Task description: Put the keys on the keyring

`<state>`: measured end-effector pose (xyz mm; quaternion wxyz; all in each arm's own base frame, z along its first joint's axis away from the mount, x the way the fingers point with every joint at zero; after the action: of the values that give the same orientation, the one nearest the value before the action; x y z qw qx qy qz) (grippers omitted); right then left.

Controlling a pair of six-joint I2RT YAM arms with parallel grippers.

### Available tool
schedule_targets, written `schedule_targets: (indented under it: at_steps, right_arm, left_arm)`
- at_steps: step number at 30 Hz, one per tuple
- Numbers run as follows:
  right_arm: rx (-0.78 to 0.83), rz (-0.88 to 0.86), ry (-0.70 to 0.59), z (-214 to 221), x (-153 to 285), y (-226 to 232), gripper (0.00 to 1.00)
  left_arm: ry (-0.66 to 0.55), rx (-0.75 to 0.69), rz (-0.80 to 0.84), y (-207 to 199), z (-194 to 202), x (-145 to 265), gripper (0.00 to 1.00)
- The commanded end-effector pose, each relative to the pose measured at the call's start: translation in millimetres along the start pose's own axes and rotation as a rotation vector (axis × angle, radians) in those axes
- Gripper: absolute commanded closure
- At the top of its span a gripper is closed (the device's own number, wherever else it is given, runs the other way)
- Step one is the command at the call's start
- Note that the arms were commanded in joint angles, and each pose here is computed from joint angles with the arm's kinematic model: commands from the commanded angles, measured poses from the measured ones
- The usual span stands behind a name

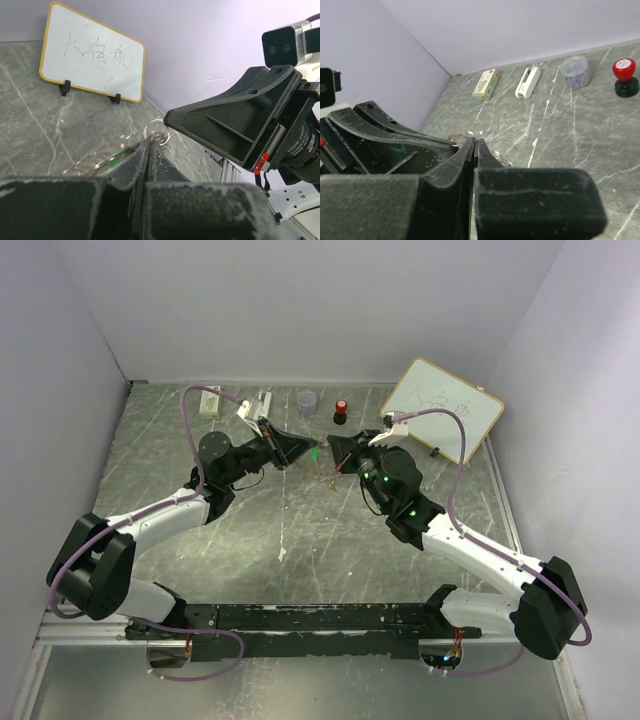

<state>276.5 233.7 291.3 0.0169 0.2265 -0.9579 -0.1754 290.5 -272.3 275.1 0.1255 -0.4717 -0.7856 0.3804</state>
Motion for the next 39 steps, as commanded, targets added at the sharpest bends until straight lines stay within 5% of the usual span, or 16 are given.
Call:
schedule_targets:
  at_steps: [1, 23, 39]
  right_arm:
    - [0.013, 0.054, -0.047, -9.0, -0.7, -9.4, 1.00]
    - [0.037, 0.039, -0.033, -7.0, -1.6, -8.5, 1.00]
    - [0.212, -0.010, -0.007, -8.6, 15.9, -14.3, 0.97]
  left_arm:
    - [-0.064, -0.058, 0.033, -17.1, -23.8, -0.3, 0.93]
    - [-0.036, -0.085, 0.065, -24.4, -27.5, -4.6, 0.93]
    - [0.008, -0.129, 0.077, -26.3, -29.9, -8.6, 0.93]
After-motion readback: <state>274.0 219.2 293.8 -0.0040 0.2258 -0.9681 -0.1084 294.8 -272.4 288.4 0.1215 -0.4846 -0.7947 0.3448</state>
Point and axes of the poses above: each gripper's point midway between its finger pads, its own x axis back along the fingers, its own y axis along the line the jaws close on, z = x × y, the point moved 5 cm from there along x, back along the fingers, and after that the axes turned 13 degrees about x, right-handed, at the moved point
